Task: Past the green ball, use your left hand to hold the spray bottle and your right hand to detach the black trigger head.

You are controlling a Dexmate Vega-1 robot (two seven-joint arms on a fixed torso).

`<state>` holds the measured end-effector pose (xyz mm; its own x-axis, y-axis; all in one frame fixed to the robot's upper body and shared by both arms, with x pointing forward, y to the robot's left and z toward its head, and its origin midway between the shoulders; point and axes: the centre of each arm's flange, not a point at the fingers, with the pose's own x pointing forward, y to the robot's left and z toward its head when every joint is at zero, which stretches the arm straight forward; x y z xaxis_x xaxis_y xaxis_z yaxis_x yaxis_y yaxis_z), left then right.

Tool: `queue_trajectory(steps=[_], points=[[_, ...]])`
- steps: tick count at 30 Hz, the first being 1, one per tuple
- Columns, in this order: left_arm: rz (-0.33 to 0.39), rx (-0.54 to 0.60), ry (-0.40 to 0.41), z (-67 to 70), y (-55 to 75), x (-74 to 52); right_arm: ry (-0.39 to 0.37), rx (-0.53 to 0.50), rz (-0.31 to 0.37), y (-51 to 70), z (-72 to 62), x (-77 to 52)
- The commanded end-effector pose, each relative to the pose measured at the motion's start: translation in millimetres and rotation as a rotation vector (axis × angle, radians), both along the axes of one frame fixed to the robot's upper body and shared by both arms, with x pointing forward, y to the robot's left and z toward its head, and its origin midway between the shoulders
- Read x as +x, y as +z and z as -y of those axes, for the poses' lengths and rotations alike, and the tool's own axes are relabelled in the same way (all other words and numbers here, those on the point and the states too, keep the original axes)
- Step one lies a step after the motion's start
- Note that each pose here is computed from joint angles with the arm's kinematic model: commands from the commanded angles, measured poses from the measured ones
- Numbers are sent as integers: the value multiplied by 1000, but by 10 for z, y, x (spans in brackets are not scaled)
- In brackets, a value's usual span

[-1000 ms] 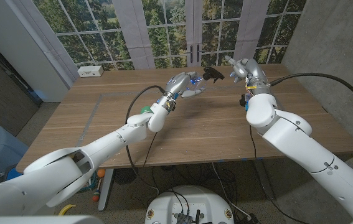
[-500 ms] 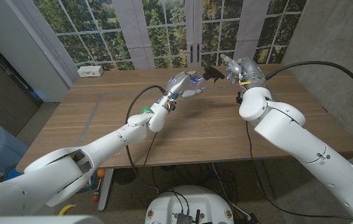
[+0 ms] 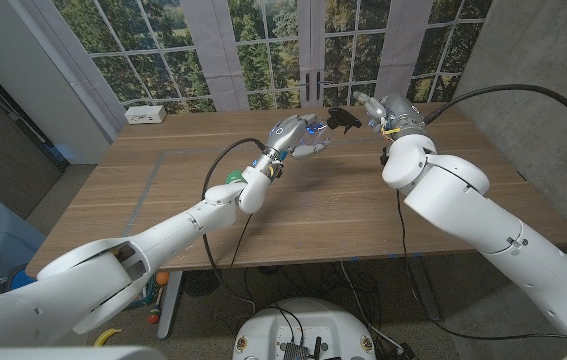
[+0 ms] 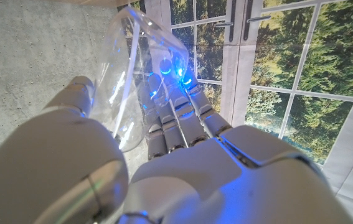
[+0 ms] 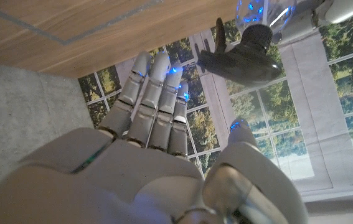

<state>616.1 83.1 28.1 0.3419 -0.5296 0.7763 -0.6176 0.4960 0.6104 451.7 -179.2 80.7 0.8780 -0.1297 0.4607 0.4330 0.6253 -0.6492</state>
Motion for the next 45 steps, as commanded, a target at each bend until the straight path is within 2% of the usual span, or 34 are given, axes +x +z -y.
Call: queue_trajectory(steps=[1,3,7,9,11,15,18,20,22,26,30,35,40,42,45], points=[[1,3,-2,-6,-5,-19,216,-17,-103,30,48,108],[1,4,-1,-9,-4,-20,245,-31,-116,36,51,127],[-5,2,-4,-13,-4,-20,360,-105,-132,74,80,172],[-6,1,-5,-16,-3,-21,412,-107,-116,80,103,192],[-9,1,-7,-18,-4,-20,447,-128,-55,74,123,209],[-17,3,-9,-18,-4,-19,444,-172,54,60,125,202],[-17,4,-6,-17,-4,-19,454,-220,16,78,117,213],[-10,4,-1,-16,-7,-23,502,-181,-35,80,130,256],[-4,6,0,-14,-15,-26,543,-124,-45,61,152,289],[-6,5,0,-14,-20,-26,471,-125,-25,64,147,234],[-1,5,0,-13,-21,-33,502,-79,-25,57,204,229],[4,7,0,-11,-24,-39,521,69,36,-27,266,221],[9,7,1,-9,-32,-45,474,211,138,-122,319,196],[1,6,-2,-11,-35,-44,461,168,159,-121,325,184],[-1,4,-4,-16,-34,-45,561,74,104,-59,359,258]])
